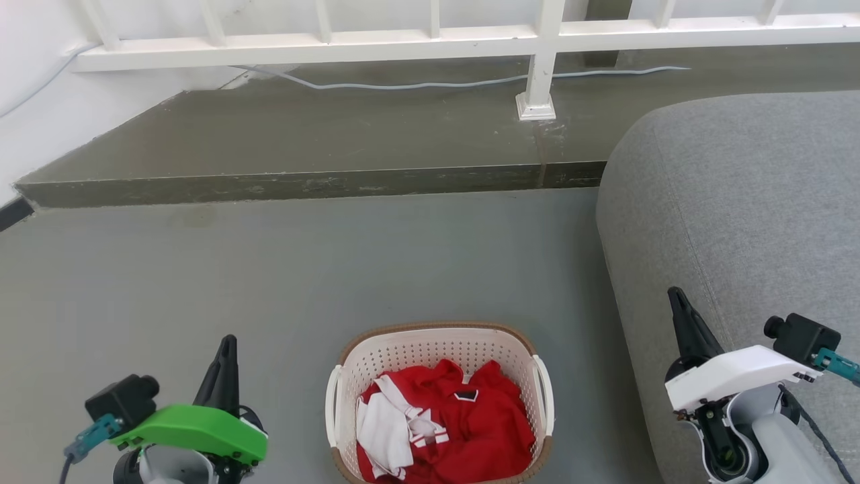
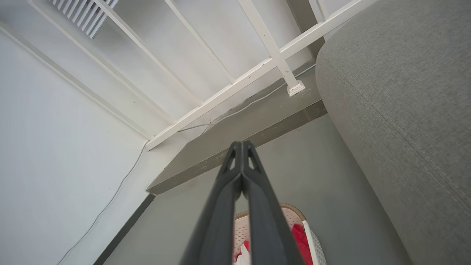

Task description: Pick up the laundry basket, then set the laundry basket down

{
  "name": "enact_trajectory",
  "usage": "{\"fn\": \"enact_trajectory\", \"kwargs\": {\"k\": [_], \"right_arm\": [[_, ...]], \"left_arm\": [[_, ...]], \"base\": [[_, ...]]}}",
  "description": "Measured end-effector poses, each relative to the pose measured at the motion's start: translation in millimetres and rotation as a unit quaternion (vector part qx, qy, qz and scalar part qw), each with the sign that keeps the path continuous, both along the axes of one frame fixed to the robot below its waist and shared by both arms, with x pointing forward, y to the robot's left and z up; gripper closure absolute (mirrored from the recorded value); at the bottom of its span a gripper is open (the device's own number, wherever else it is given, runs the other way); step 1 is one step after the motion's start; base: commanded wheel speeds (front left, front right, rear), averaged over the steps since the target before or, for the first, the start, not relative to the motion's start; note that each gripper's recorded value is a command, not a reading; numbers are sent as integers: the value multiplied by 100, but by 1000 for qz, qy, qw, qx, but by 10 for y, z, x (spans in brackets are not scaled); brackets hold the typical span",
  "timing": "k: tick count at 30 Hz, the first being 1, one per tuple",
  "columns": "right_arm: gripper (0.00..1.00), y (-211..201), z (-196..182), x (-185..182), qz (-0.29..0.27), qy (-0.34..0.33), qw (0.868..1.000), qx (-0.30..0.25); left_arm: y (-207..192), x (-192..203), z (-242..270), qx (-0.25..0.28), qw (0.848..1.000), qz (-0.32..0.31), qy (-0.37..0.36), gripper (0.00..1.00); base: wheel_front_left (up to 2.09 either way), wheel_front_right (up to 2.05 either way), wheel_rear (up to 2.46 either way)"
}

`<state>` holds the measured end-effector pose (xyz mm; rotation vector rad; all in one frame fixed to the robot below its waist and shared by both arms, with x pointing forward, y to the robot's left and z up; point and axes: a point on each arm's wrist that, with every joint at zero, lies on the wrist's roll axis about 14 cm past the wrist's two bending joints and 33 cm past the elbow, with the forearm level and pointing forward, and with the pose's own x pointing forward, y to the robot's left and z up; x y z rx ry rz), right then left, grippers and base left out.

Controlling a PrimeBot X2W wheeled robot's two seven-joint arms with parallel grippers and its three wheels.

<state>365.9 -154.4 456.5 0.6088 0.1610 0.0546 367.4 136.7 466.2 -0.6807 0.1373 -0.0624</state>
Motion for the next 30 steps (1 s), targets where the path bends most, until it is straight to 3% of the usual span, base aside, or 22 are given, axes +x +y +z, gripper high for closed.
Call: {"fn": "enact_trajectory", "kwargs": {"k": [14,30], "right_arm": [[100,-96,-4,19,-29,17,996,85],[100,-220,12,37,-61,28,980,188]], "left_arm": [[115,11,-30,-82,996,23,22,100],[224,18,-46,-175,983,45,38,100]], "base": [[0,0,0],[0,0,0]]}}
